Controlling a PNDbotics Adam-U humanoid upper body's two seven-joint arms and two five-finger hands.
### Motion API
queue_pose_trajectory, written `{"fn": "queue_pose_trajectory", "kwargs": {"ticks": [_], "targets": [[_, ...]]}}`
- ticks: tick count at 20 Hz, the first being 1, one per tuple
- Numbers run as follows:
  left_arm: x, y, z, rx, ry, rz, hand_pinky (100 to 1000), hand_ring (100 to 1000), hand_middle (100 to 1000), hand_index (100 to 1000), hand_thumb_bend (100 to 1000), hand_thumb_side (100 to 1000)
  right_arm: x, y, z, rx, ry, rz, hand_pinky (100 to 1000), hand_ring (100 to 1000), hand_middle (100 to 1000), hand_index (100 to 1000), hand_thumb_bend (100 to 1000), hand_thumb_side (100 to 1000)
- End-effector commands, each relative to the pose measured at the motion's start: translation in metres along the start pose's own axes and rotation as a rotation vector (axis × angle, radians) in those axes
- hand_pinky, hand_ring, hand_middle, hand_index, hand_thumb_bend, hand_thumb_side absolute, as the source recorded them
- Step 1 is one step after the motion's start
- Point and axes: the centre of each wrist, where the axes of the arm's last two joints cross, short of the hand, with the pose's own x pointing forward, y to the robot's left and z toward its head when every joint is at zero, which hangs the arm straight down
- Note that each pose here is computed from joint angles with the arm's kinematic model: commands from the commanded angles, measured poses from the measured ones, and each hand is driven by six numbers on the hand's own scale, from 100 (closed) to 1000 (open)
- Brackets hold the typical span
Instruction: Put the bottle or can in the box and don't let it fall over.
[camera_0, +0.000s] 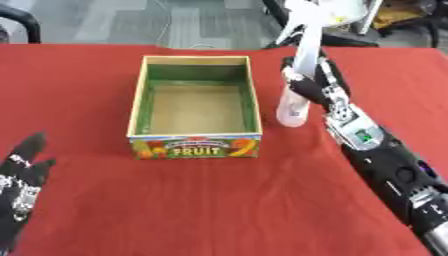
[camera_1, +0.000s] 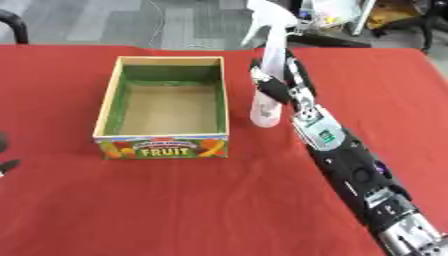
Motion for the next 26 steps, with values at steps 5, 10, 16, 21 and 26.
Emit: {"fn": "queue_pose_trajectory", "kwargs": {"ticks": [5, 10, 16, 21, 26], "targets": [[0.007, 0.001, -0.005, -0.005, -0.032, -0.002, 871, 1000, 925, 889, 516, 738, 0.007, -0.003, -0.007, -0.052, -0.013, -0.026, 503, 505, 619, 567, 100, 100], [0.007, 0.001, -0.005, -0.004, -0.031, -0.003, 871, 1000, 925, 888, 515, 739, 0.006, -0.001, -0.006, -0.113, -0.014, -0.073, 388, 386, 467, 362, 100, 238], [0.007, 0.001, -0.006, -0.006, -0.032, -0.002, 870, 1000, 925, 888, 514, 739, 0.017, 0.002, -0.012, -0.153, -0.06, -0.082, 354, 357, 385, 253, 100, 463], [0.008, 0.001, -0.006, -0.008, -0.033, -0.001, 870, 1000, 924, 888, 515, 739, 0.041, 0.006, -0.027, -0.129, -0.126, -0.095, 352, 356, 376, 246, 100, 470], [0.008, 0.0, -0.007, -0.015, -0.035, 0.001, 870, 1000, 924, 888, 514, 739, 0.084, 0.005, -0.053, -0.069, -0.225, -0.076, 351, 356, 377, 248, 100, 470]]}}
